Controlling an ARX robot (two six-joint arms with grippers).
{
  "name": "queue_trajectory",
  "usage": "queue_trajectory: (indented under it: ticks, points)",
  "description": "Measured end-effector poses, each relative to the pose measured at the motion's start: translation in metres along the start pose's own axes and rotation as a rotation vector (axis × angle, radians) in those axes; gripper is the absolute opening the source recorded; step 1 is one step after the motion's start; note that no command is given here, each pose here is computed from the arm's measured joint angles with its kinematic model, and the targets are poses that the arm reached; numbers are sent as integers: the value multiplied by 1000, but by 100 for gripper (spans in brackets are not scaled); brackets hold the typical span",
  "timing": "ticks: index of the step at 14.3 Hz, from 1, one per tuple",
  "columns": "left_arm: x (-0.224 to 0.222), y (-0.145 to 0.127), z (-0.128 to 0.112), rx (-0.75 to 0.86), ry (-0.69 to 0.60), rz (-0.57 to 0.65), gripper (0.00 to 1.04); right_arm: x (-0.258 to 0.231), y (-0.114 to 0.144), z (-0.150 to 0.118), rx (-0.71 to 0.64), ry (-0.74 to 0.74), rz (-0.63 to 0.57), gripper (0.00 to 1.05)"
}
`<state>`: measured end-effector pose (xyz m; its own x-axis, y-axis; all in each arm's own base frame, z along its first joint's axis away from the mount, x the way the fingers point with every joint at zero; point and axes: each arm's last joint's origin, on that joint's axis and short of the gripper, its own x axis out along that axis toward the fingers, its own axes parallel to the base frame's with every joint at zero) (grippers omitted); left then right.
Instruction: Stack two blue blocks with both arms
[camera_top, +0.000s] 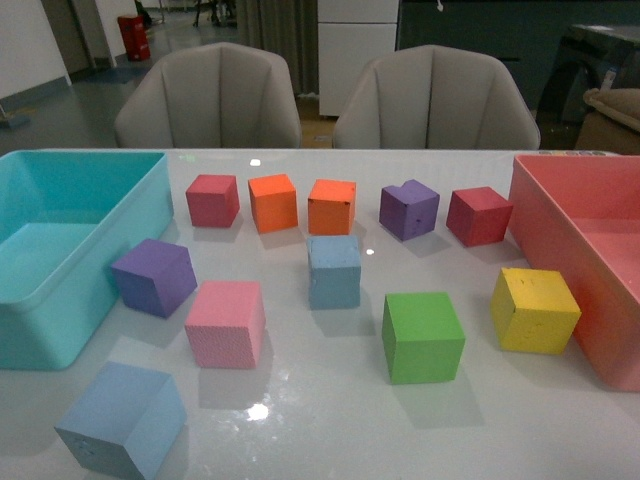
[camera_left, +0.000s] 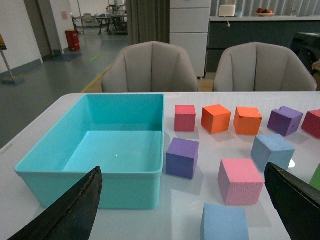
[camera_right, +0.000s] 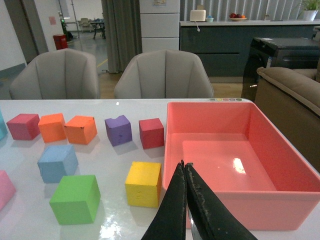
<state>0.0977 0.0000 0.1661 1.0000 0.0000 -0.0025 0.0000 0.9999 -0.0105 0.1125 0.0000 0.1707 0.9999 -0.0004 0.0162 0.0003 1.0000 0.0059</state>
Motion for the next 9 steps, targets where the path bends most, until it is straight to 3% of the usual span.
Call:
queue_trajectory:
  ticks: [9]
  points:
    - [0, 0, 0, 0, 0, 0, 98, -15, 0, -3, 0, 9, 0, 2]
